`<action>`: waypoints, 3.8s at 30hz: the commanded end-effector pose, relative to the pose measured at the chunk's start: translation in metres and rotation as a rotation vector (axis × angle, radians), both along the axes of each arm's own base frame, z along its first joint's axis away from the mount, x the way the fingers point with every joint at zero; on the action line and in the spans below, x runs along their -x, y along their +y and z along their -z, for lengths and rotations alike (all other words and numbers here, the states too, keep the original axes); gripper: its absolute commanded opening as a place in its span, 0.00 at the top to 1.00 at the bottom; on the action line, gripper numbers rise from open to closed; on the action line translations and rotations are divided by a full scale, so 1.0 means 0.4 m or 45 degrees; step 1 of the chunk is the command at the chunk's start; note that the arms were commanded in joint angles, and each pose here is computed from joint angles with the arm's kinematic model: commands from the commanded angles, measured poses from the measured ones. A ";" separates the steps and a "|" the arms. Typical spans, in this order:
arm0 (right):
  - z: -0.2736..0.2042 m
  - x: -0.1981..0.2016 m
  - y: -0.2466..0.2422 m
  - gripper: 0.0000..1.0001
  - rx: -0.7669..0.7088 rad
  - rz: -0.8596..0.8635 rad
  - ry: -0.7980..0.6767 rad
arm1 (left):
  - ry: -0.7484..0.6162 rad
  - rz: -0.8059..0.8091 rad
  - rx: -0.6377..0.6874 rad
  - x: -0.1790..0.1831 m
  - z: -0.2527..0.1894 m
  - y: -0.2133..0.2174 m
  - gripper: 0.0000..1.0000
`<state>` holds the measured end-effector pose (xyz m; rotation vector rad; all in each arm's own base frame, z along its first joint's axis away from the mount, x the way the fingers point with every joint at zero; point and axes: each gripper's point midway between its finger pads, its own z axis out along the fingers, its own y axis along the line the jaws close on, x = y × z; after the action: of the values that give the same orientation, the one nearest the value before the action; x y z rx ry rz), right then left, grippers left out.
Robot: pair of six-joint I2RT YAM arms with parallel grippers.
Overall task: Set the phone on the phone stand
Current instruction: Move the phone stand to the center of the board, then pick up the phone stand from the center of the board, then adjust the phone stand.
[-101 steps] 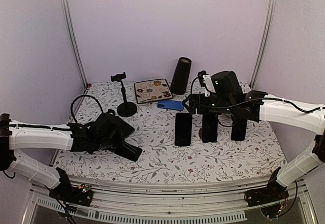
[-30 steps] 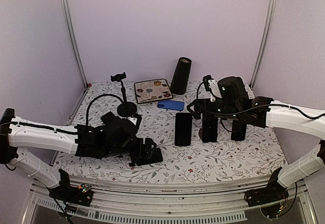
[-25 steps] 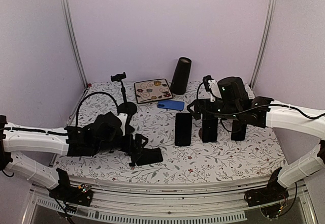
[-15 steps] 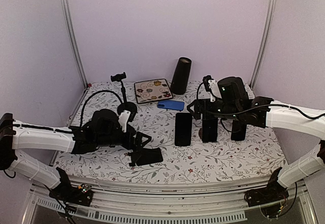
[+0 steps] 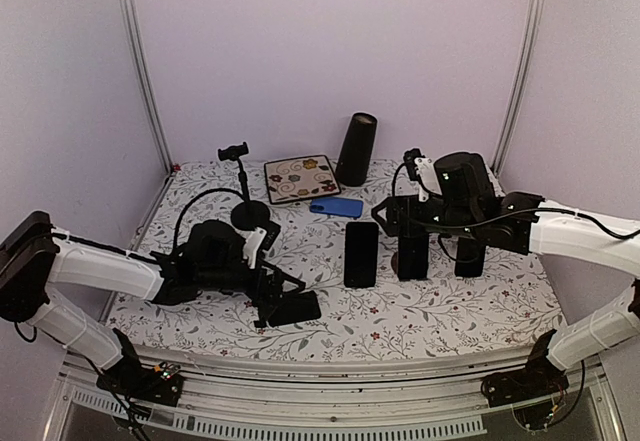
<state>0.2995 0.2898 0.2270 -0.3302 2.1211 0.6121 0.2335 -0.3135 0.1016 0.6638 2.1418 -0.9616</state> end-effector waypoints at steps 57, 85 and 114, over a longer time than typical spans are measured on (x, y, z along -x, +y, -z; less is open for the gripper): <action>0.020 -0.018 0.009 0.10 0.077 -0.009 -0.032 | 0.048 -0.046 -0.567 0.183 0.144 0.002 0.39; -0.021 -0.006 0.061 0.10 -0.041 -0.102 -0.018 | -0.132 -0.276 -0.180 0.070 -0.142 -0.027 0.81; -0.064 0.175 0.321 0.20 -0.382 -0.490 0.144 | -0.252 -0.333 0.502 0.039 -0.493 -0.048 0.89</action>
<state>0.2316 0.4030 0.2335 -0.5569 2.0911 1.1016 0.2143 -0.3233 0.2601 0.2935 1.8621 -0.9859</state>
